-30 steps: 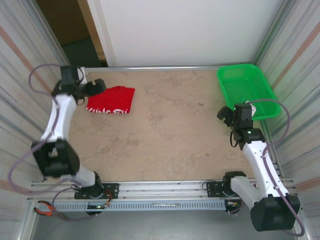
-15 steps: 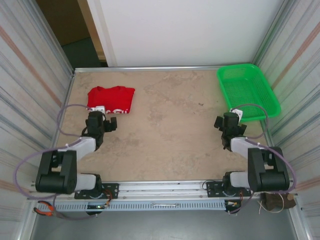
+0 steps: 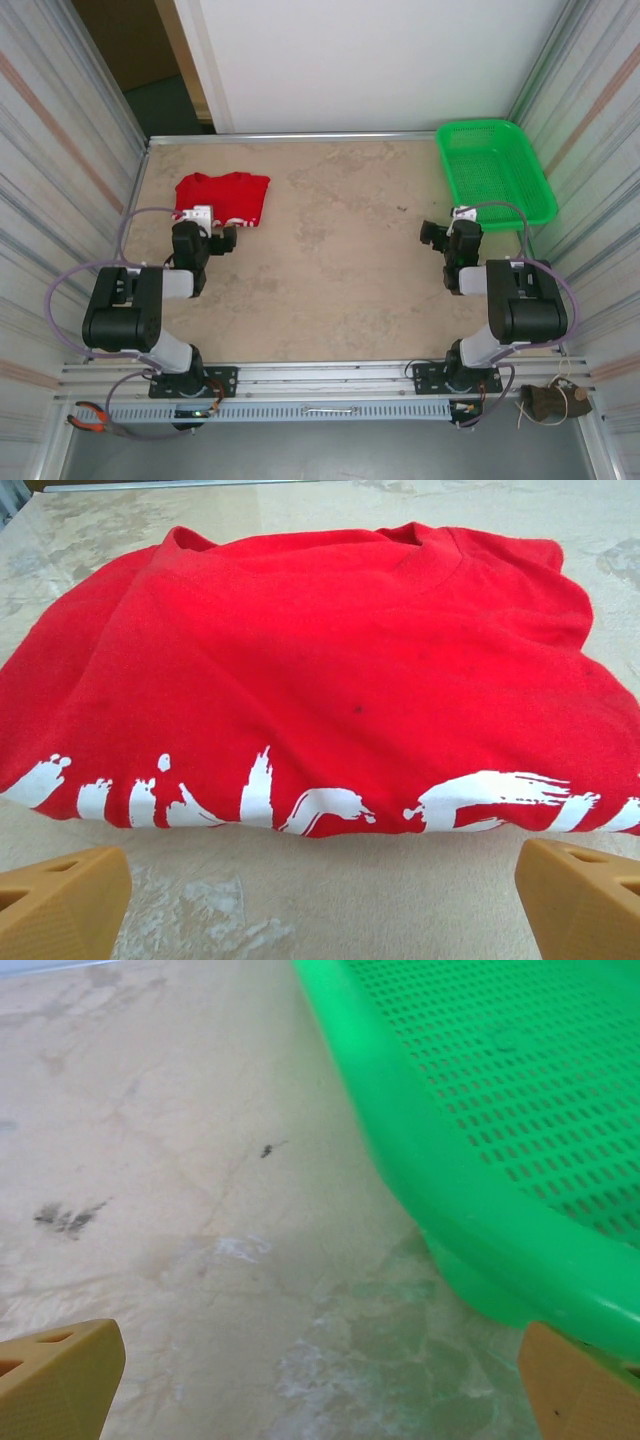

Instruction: Fold the inside-out t-shirt

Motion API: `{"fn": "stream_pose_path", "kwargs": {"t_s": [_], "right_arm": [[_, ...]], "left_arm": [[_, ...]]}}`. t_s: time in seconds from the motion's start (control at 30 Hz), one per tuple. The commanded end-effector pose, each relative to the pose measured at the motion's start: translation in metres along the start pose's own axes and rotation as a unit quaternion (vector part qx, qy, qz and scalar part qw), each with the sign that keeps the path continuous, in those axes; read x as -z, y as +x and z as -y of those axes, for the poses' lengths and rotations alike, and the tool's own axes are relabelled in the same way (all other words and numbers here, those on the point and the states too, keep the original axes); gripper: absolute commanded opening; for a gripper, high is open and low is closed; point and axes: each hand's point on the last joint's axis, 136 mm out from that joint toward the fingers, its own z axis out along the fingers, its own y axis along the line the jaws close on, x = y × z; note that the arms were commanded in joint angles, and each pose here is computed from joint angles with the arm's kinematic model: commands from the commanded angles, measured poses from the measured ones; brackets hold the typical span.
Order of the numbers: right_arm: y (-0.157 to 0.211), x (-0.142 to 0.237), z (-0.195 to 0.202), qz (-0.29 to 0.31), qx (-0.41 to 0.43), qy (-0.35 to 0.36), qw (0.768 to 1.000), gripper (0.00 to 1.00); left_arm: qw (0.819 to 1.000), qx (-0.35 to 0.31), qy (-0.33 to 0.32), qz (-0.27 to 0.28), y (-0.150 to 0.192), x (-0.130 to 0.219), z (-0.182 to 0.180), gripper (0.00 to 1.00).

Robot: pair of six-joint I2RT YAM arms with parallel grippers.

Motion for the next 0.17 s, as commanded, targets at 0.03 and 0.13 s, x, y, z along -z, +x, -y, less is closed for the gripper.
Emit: {"fn": "stream_pose_path", "kwargs": {"t_s": [0.03, 0.13], "right_arm": [[-0.0136, -0.0014, -0.0076, 0.020, 0.009, -0.034, 0.999, 0.99], [-0.0138, 0.0001, -0.0078, 0.024, 0.012, -0.031, 0.999, 0.99]], "left_arm": [[1.000, -0.010, 0.005, 0.024, -0.0128, 0.0013, 0.0010, 0.99], [0.999, -0.013, 0.002, 0.030, -0.0133, 0.0043, 0.0017, 0.99]]}}
